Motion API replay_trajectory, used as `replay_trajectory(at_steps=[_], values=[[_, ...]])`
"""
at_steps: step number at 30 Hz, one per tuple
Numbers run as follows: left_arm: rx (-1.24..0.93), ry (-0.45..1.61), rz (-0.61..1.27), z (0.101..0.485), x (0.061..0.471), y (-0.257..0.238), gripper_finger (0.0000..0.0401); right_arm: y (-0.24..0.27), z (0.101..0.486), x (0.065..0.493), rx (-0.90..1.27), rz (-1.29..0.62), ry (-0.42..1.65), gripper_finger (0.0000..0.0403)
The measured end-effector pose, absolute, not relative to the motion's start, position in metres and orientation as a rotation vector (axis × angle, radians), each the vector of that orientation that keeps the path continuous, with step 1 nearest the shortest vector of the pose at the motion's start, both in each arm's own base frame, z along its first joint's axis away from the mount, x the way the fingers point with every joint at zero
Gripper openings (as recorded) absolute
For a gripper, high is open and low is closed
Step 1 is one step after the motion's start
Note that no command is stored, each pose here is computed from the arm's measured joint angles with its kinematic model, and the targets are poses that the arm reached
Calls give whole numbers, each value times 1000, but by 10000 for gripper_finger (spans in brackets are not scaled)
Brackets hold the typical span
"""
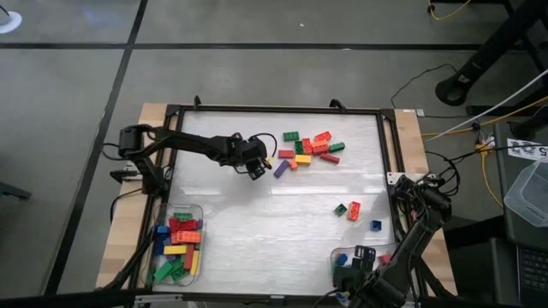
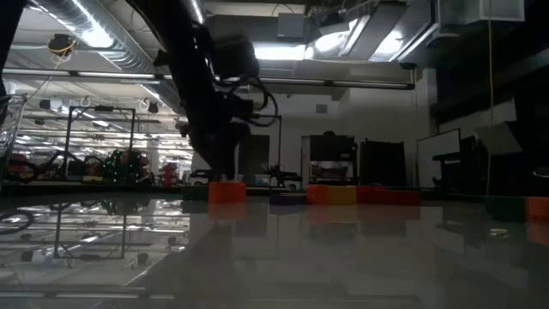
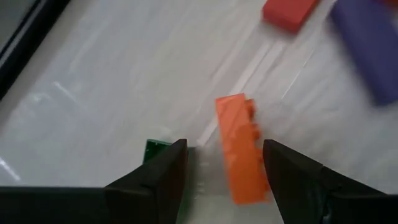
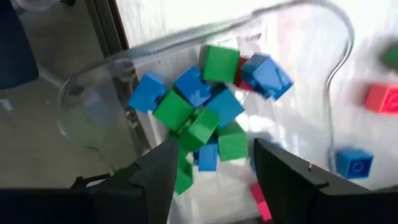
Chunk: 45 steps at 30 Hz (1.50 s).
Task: Sort blocks by size
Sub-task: Put the large orange game piece into the left transparent bin
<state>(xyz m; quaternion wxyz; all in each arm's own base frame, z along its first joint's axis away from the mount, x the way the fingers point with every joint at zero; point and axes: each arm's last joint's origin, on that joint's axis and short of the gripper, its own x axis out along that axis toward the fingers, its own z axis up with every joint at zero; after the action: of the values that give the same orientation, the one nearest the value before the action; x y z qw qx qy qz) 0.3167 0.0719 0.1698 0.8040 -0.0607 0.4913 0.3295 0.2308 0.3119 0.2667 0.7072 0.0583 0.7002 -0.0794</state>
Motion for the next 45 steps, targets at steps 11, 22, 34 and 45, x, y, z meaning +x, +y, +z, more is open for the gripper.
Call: replay_trajectory(at_steps=[11, 22, 34, 45], values=[[-97, 1049, 659, 150, 329, 81, 198, 310, 267, 234, 24, -165, 1459, 209], [-117, 1121, 639, 135, 326, 96, 197, 310, 267, 235, -8, -162, 1427, 209], [-110, 1161, 563, 144, 328, 94, 73, 294, 269, 253, -199, -227, 1244, 209], [-216, 1196, 367, 253, 297, 58, 73, 213, 272, 313, -434, -377, 1298, 209]])
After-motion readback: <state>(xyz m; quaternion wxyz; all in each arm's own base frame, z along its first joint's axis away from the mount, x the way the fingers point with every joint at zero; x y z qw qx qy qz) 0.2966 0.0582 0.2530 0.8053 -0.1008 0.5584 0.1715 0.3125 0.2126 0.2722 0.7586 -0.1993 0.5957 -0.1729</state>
